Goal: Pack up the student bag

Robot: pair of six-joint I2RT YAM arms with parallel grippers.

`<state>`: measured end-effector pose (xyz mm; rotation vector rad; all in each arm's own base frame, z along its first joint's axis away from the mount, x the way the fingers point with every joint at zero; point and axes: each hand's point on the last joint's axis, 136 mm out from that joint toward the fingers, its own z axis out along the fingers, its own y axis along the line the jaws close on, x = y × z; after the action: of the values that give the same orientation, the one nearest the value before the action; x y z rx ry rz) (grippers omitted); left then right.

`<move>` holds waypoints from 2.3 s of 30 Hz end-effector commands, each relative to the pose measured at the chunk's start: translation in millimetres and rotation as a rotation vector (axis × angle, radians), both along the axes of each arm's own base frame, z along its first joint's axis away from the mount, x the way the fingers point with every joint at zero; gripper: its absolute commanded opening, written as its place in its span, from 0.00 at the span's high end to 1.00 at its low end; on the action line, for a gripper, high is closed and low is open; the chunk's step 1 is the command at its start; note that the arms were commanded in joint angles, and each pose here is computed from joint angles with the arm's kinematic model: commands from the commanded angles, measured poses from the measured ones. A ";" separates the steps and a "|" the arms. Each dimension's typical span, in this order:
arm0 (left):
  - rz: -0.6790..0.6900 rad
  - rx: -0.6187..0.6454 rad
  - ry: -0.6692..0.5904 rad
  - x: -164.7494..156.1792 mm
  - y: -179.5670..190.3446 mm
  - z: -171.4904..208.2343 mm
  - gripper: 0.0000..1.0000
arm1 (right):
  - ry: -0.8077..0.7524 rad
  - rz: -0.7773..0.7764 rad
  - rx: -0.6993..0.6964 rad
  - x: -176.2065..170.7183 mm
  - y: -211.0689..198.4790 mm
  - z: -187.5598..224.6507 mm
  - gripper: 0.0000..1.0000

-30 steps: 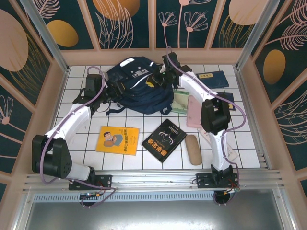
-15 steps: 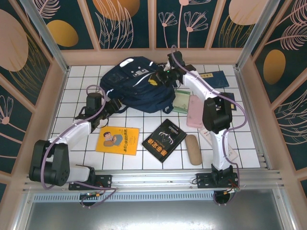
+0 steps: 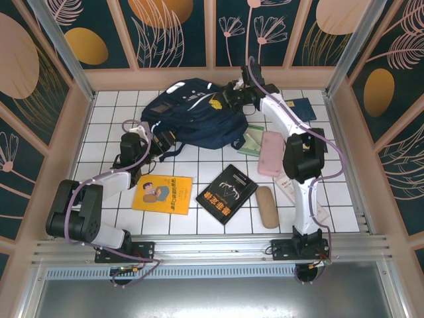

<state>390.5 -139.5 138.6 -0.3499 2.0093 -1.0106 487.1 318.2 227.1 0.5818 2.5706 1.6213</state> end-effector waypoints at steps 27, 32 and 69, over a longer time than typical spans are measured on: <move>-0.179 -0.218 -0.033 21.6 -38.6 -7.6 0.23 | -0.164 0.020 0.154 10.7 6.2 91.0 1.00; -0.163 -0.172 -0.022 29.9 -36.6 -14.0 0.23 | -0.163 0.026 0.155 8.8 8.5 92.5 1.00; -0.195 -0.227 -0.078 17.3 -40.9 -20.5 0.63 | -0.148 0.031 0.162 9.2 15.3 85.4 1.00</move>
<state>411.6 -179.5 116.6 -0.2610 1.9165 -1.3493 491.9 326.0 259.2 0.6127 2.5246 1.7181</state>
